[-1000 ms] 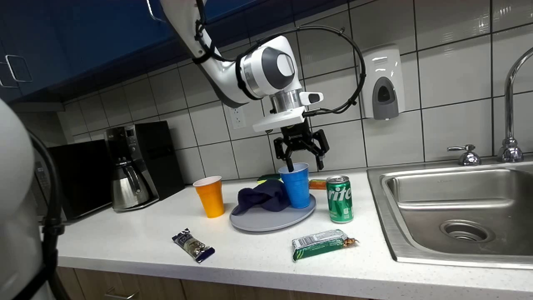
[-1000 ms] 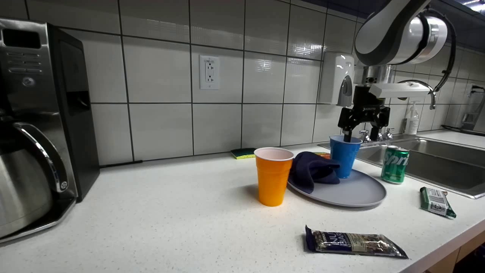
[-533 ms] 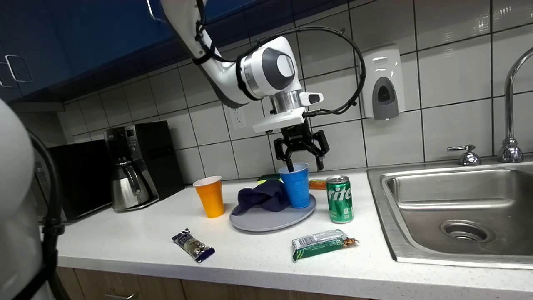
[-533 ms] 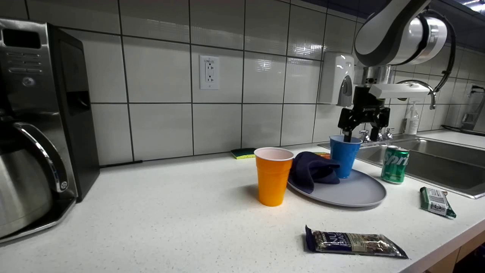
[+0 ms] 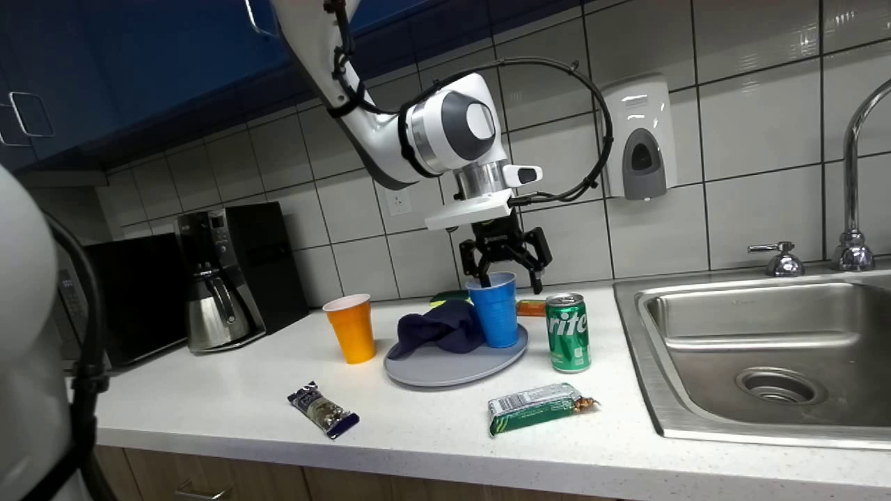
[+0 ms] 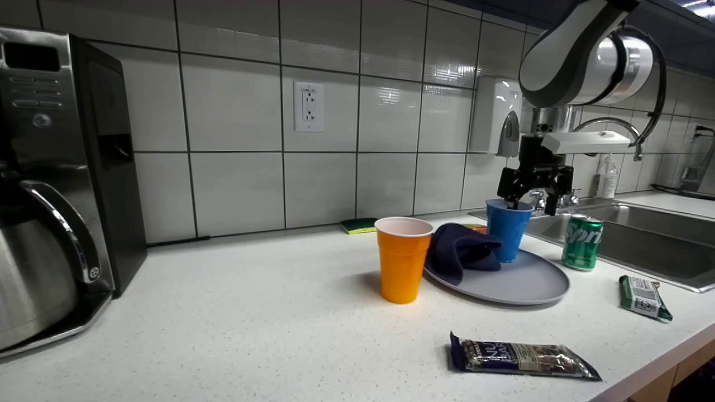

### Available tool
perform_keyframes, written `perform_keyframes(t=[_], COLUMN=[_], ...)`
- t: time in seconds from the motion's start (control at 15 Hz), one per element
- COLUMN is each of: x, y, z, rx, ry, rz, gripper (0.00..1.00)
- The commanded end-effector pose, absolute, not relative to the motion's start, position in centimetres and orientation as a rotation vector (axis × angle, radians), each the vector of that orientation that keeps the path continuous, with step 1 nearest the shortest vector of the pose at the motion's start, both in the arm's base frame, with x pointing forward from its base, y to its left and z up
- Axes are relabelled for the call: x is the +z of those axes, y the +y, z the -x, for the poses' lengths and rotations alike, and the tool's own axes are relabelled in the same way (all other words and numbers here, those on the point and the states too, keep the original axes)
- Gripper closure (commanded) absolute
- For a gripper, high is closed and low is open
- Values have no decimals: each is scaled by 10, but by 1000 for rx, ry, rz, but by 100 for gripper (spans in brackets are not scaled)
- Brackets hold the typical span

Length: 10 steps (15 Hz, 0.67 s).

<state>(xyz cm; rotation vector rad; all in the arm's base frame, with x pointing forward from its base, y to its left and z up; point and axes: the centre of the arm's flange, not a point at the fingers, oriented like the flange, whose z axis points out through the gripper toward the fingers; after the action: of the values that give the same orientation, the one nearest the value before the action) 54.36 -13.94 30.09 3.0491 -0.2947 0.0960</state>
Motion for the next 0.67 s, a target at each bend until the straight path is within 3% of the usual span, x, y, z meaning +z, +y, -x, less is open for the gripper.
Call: perform_keyframes(t=[0.0,0.13,0.6], x=[299,297,296], y=[-141,-141,-140], z=[-551,-551,-551], rx=[121,122,121], ry=[-293,-294,-285], rz=[-3062,-3060,-3064], gripper=[25,34,90])
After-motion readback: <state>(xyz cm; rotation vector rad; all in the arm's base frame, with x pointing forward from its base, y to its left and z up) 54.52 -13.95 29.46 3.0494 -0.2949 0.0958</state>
